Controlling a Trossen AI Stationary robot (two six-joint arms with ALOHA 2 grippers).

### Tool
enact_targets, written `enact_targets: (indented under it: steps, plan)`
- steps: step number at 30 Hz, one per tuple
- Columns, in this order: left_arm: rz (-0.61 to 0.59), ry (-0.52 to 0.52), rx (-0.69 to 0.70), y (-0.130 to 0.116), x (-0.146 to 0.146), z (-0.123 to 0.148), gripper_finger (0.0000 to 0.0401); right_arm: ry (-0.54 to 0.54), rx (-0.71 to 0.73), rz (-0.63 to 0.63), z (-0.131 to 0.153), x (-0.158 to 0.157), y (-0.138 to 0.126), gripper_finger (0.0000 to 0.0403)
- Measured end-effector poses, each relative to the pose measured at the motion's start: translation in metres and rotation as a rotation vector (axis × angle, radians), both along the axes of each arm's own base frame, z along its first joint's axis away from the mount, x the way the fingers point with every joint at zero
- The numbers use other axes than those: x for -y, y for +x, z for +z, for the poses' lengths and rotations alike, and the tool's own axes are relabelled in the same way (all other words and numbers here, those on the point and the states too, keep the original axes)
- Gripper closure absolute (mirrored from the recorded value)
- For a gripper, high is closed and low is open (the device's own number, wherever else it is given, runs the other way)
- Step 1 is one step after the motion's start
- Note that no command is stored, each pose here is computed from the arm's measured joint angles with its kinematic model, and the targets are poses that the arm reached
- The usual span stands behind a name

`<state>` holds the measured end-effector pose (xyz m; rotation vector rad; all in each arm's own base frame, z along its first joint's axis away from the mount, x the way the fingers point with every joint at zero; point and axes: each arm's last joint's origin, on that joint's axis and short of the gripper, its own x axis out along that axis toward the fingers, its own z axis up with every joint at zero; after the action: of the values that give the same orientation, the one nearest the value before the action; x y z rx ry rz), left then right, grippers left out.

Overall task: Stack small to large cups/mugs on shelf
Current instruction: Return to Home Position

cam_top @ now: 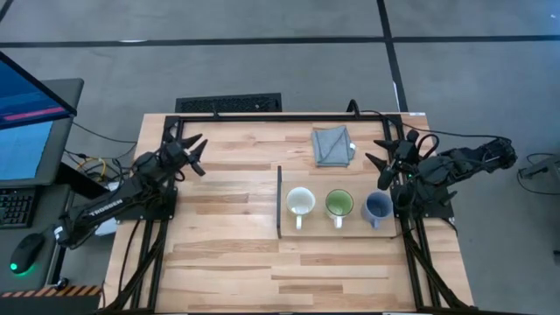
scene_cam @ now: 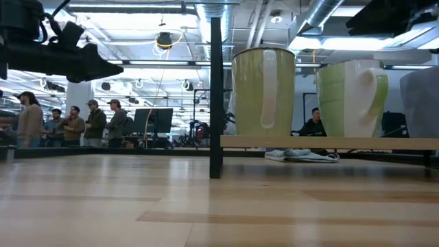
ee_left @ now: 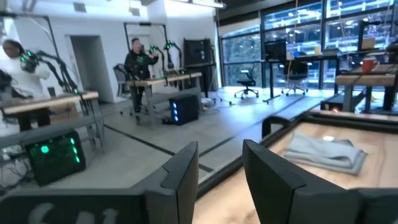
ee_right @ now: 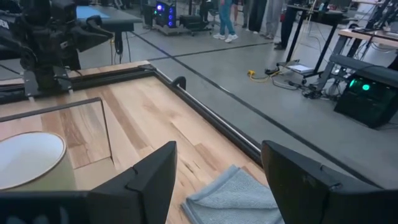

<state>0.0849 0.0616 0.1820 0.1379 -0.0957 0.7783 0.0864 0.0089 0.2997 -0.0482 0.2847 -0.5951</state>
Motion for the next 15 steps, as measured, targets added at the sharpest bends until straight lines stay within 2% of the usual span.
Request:
enact_targets:
  steps: [8,15]
  plan:
    - [-0.012,-0.022,0.012,-0.0075,0.0051,-0.0029,0.0282,0.000,0.000,0.000,0.0000,0.0000,0.0000,0.0147]
    - [-0.012,-0.059,-0.043,-0.0068,0.0047,-0.0094,0.0282,0.005,0.006,0.005,0.0005,-0.0003,0.0003,0.0147]
